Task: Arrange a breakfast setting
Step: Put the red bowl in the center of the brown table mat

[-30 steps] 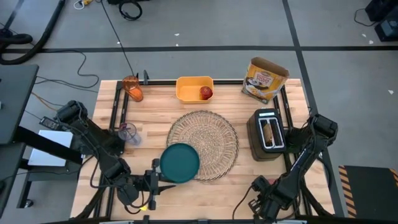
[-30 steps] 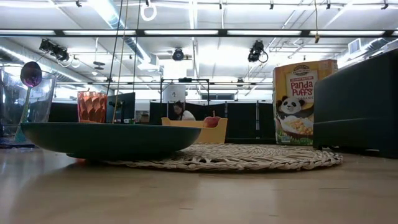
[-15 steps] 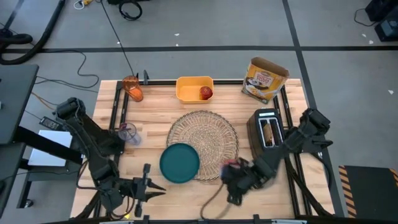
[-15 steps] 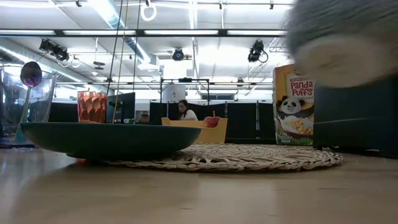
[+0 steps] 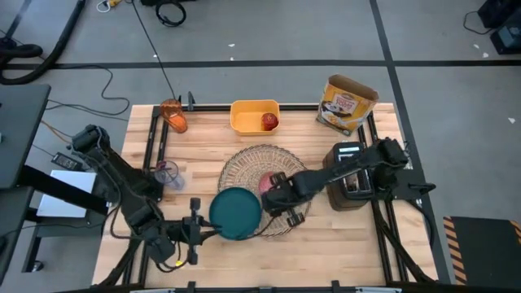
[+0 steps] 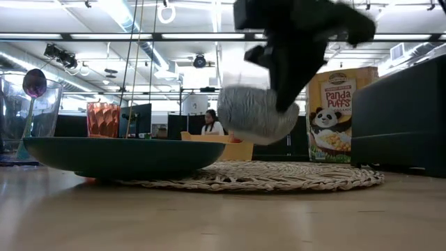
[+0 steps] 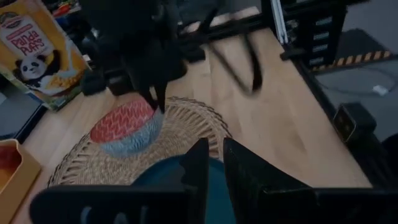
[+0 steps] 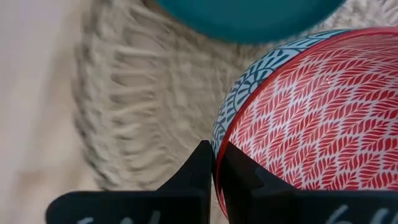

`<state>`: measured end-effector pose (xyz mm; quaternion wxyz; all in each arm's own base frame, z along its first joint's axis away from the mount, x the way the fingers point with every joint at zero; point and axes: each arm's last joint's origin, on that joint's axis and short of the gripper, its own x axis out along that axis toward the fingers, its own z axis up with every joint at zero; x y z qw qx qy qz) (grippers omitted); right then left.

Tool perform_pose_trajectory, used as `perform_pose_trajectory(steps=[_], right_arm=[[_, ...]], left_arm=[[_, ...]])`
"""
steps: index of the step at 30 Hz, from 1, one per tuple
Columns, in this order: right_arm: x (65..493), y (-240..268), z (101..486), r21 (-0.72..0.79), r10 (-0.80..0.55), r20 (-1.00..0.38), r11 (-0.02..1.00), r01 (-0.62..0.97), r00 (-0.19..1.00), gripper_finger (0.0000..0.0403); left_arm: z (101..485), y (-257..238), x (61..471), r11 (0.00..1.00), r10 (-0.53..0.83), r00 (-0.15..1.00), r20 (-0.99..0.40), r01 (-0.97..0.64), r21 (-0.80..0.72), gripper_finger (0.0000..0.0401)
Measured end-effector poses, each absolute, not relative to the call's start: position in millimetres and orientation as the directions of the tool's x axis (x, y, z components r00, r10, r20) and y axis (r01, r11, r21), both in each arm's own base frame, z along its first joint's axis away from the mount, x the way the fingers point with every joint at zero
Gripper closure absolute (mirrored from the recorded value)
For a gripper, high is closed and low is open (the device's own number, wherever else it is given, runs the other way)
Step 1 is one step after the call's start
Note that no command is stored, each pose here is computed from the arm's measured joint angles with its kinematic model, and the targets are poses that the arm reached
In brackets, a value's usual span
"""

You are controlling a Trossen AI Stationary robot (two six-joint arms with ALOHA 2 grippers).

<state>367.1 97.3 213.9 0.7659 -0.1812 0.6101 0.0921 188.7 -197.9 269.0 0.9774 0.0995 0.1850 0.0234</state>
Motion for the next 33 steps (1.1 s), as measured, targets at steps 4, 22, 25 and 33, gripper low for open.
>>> perform_pose_trajectory(steps=[4,22,25,33], right_arm=[[378,86,209,-0.198,-0.112,-0.968,0.89,-0.41,0.224,0.0381],[394,48,186,-0.149,-0.075,-0.981,0.88,-0.451,0.178,0.0375],[394,51,186,-0.146,-0.068,-0.981,0.879,-0.454,0.184,0.0369],[397,59,187,-0.188,-0.092,-0.969,0.877,-0.441,0.23,0.0336]], left_arm=[[281,-190,185,0.986,0.078,0.939,-0.336,-0.023,0.163,0.0346],[316,-159,164,0.986,0.074,0.96,-0.27,-0.029,0.166,0.0346],[315,-157,166,0.982,0.084,0.959,-0.271,-0.034,0.185,0.0346],[317,-146,175,0.974,0.145,0.953,-0.265,-0.09,0.206,0.0346]])
